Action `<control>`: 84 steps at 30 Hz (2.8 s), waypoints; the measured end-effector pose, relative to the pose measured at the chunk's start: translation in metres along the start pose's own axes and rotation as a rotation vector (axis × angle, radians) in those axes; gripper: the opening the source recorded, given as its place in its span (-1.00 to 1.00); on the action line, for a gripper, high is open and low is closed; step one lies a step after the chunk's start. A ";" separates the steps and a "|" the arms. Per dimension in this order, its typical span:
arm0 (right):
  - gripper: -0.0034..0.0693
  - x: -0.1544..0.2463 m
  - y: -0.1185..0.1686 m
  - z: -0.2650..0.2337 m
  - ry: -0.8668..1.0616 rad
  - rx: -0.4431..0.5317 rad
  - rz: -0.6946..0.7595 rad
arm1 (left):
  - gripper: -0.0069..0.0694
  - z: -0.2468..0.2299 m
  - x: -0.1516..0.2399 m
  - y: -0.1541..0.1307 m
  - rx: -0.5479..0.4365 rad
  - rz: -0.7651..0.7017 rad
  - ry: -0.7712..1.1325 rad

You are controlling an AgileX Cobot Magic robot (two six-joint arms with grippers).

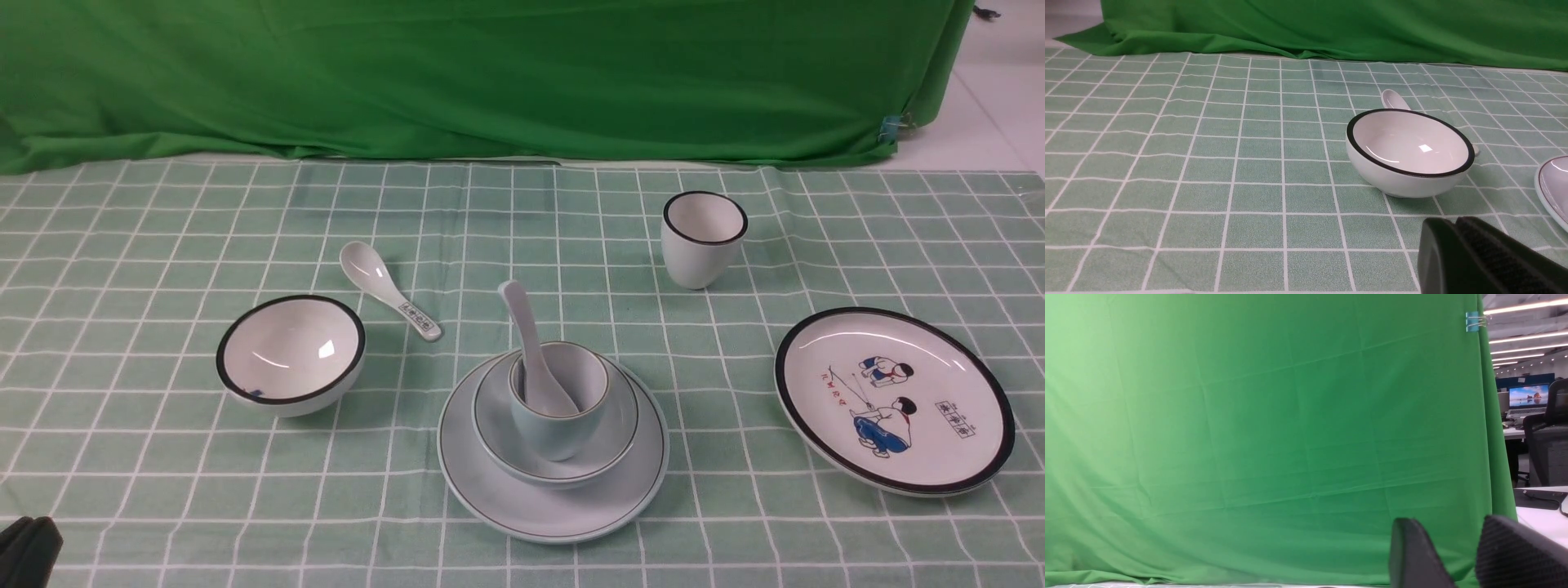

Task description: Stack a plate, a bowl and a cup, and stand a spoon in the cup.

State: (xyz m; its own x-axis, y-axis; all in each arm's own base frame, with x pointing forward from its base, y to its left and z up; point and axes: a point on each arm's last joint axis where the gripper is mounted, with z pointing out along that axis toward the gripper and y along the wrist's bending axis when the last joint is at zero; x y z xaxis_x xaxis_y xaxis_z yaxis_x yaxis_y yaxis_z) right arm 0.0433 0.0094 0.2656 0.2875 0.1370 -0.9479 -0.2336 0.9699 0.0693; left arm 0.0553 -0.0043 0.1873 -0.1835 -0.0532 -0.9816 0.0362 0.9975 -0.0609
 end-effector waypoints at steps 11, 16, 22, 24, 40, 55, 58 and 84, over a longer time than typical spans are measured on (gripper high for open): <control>-0.15 0.000 0.000 0.000 0.000 0.000 0.000 | -0.78 0.000 0.000 0.000 -0.001 0.003 0.000; -0.15 0.002 0.000 0.000 0.022 0.001 -0.023 | -0.77 0.000 0.000 0.000 -0.002 0.006 0.000; -0.15 0.030 -0.005 -0.005 0.336 0.040 -0.273 | -0.77 0.000 0.000 0.000 -0.002 0.006 0.000; -0.15 0.044 -0.009 -0.009 0.454 0.068 -0.333 | -0.77 0.000 0.000 0.000 -0.002 0.006 0.000; -0.15 0.087 -0.019 -0.022 0.655 0.213 -0.258 | -0.77 0.000 0.000 0.000 -0.003 0.011 0.002; -0.15 0.087 -0.019 -0.022 0.655 0.213 -0.257 | -0.77 0.000 0.000 0.000 -0.004 0.014 0.002; -0.15 0.087 -0.019 -0.022 0.654 0.213 -0.257 | -0.77 0.000 0.000 0.000 -0.004 0.014 0.002; -0.15 0.087 -0.019 -0.022 0.654 0.213 -0.257 | -0.77 0.000 0.000 0.000 -0.004 0.014 0.002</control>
State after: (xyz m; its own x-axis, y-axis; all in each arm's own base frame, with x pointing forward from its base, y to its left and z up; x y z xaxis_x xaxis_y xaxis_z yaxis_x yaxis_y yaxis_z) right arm 0.0520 -0.0018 0.1746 -0.3198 -0.1835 -0.9295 -0.0283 0.9825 -0.1842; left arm 0.0553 -0.0040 0.1872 -0.1846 -0.0387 -0.9821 0.0352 0.9983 -0.0460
